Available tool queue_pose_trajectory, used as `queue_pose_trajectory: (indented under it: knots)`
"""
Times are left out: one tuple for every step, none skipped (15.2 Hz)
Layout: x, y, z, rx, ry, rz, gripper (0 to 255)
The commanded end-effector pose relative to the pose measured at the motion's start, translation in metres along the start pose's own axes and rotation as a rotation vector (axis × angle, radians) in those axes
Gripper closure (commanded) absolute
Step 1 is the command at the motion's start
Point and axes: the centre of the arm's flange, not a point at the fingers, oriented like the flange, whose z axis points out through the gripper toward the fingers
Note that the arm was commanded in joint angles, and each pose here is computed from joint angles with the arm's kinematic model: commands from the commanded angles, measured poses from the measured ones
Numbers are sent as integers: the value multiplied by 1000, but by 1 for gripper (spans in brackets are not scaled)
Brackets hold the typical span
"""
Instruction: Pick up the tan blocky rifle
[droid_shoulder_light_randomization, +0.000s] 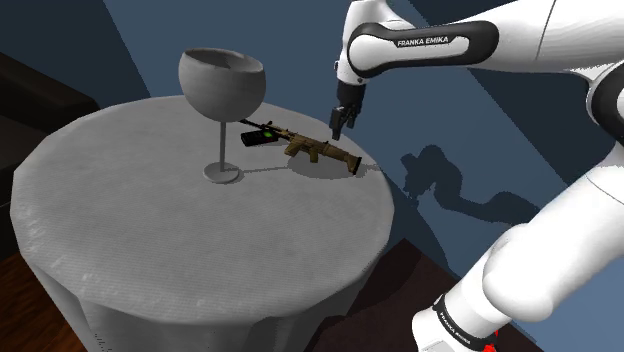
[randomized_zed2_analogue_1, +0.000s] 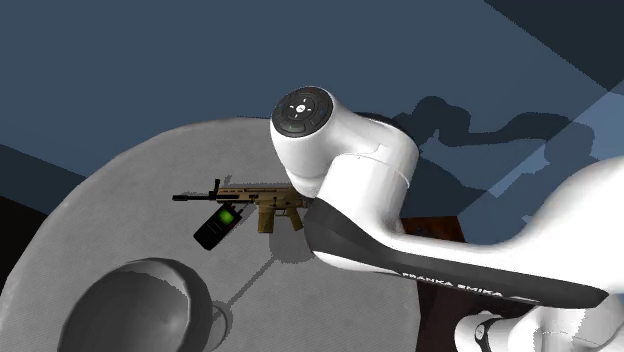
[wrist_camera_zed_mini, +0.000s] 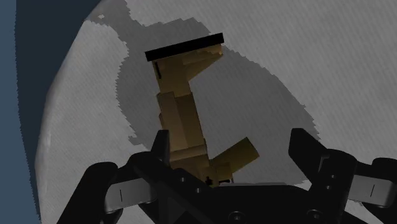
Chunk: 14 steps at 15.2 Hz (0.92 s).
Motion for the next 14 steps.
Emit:
queue_pose_trajectory:
  knots:
    - [23, 4, 12, -1, 2, -21, 0]
    - [36, 5, 16, -2, 3, -32, 0]
    - [48, 7, 19, -3, 4, -42, 0]
    - [61, 8, 23, -3, 5, -52, 0]
    - [73, 9, 26, -4, 6, -62, 0]
    - [86, 11, 30, -4, 7, -73, 0]
    - [98, 12, 34, -5, 8, -83, 0]
    - [111, 13, 37, -5, 9, -93, 0]
    - [123, 13, 41, -6, 10, -103, 0]
    - [136, 14, 44, -7, 11, -114, 0]
    - [148, 15, 48, -7, 12, -124, 0]
    - [161, 15, 51, -8, 13, -134, 0]
    - [173, 15, 55, -8, 14, -145, 0]
    - [186, 15, 58, -9, 15, -155, 0]
